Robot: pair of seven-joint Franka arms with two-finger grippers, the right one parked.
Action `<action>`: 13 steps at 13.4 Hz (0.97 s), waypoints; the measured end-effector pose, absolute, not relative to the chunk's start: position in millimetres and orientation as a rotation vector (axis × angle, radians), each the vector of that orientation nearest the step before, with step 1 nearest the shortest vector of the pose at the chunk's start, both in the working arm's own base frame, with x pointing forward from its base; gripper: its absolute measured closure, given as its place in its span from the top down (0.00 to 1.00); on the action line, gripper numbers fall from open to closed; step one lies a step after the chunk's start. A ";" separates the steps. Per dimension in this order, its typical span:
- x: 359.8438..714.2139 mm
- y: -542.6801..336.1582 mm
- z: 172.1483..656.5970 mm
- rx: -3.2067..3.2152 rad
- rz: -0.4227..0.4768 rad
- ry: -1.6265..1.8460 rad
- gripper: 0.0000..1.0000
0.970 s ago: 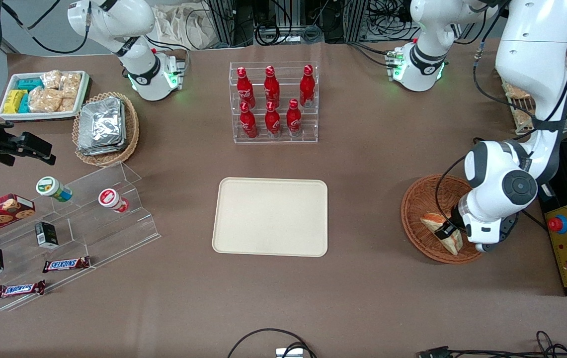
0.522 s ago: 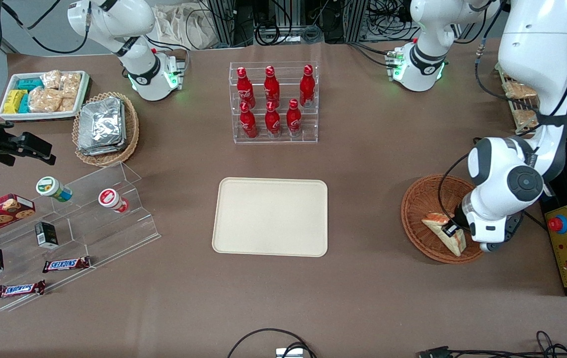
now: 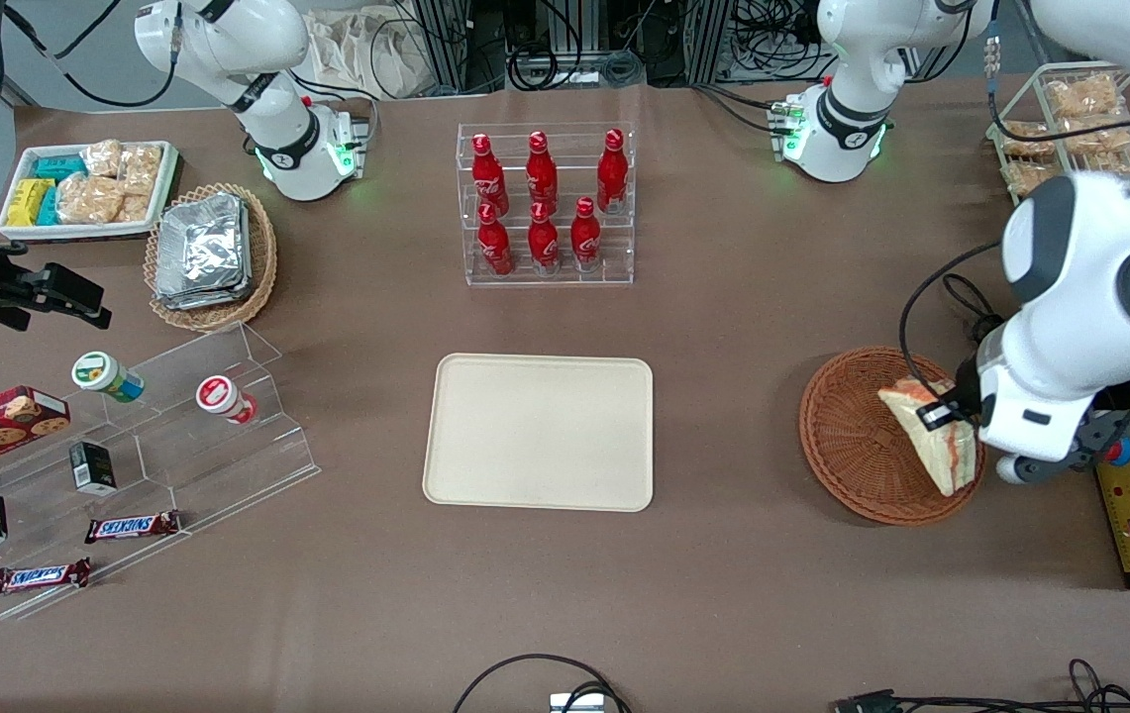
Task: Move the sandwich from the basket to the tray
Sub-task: 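Lift the sandwich and carry it with the left gripper to the tray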
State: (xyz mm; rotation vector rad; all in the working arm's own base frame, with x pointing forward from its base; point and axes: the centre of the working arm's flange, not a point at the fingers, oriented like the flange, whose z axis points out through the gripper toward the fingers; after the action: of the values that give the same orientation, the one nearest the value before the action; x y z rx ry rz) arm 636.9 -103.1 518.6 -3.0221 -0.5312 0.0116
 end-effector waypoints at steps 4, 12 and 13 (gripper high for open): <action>611.7 -213.2 539.7 -3.069 -0.023 -0.241 0.19; 578.8 -397.9 420.3 -3.103 0.014 0.037 0.19; 579.8 -410.3 389.3 -3.104 0.030 0.049 0.19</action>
State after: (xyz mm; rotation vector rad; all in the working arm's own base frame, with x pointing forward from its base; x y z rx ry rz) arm 579.8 -410.3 389.3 -3.1039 0.0491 0.0304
